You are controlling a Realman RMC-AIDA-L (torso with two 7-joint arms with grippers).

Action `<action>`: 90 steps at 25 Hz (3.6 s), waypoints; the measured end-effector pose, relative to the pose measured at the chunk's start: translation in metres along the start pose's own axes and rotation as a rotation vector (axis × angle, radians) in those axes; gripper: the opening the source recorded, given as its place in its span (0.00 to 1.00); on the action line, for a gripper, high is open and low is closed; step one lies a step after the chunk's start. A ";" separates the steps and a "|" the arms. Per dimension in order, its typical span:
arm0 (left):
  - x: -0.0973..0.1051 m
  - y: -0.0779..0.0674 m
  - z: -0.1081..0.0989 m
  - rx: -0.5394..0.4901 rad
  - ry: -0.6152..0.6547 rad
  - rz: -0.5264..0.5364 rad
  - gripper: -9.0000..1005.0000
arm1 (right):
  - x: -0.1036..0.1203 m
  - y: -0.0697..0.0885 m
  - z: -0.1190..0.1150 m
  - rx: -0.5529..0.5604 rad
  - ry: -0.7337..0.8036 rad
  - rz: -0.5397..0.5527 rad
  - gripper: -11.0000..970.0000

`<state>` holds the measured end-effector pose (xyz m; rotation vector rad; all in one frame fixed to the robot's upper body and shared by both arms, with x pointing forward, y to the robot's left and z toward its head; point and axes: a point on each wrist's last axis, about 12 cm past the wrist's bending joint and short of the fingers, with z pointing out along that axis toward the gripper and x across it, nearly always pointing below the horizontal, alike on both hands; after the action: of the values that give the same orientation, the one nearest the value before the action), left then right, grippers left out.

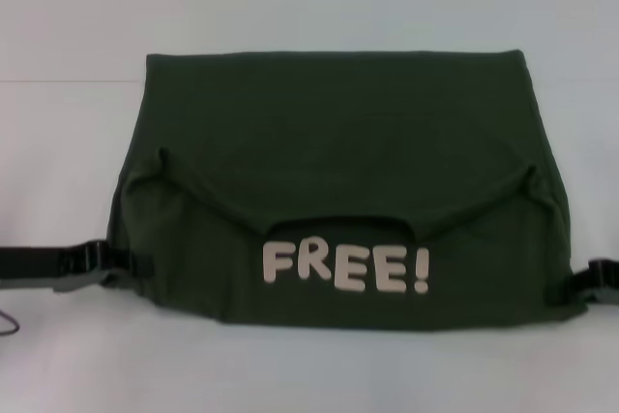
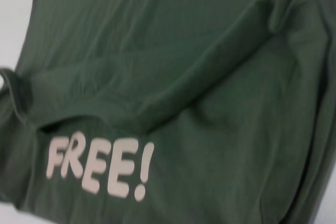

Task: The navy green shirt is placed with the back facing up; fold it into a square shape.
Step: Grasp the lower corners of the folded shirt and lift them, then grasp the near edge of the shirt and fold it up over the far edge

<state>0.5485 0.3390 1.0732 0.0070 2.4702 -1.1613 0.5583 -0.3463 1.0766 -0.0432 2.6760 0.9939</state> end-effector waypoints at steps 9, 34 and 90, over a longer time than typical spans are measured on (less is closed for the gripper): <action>0.032 -0.004 -0.023 0.031 0.276 -0.075 0.05 | 0.025 0.010 -0.002 -0.023 0.294 -0.169 0.08; 0.039 -0.020 -0.045 0.151 0.427 -0.075 0.05 | 0.038 0.024 -0.002 -0.200 0.331 -0.257 0.08; -0.030 0.006 0.042 -0.137 -0.593 -0.019 0.05 | -0.076 0.049 0.069 0.034 -0.635 -0.023 0.19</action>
<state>0.5920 0.3166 1.0556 -0.3497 2.0111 -0.8406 0.6426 -0.2704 1.0788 0.2124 2.1015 0.7857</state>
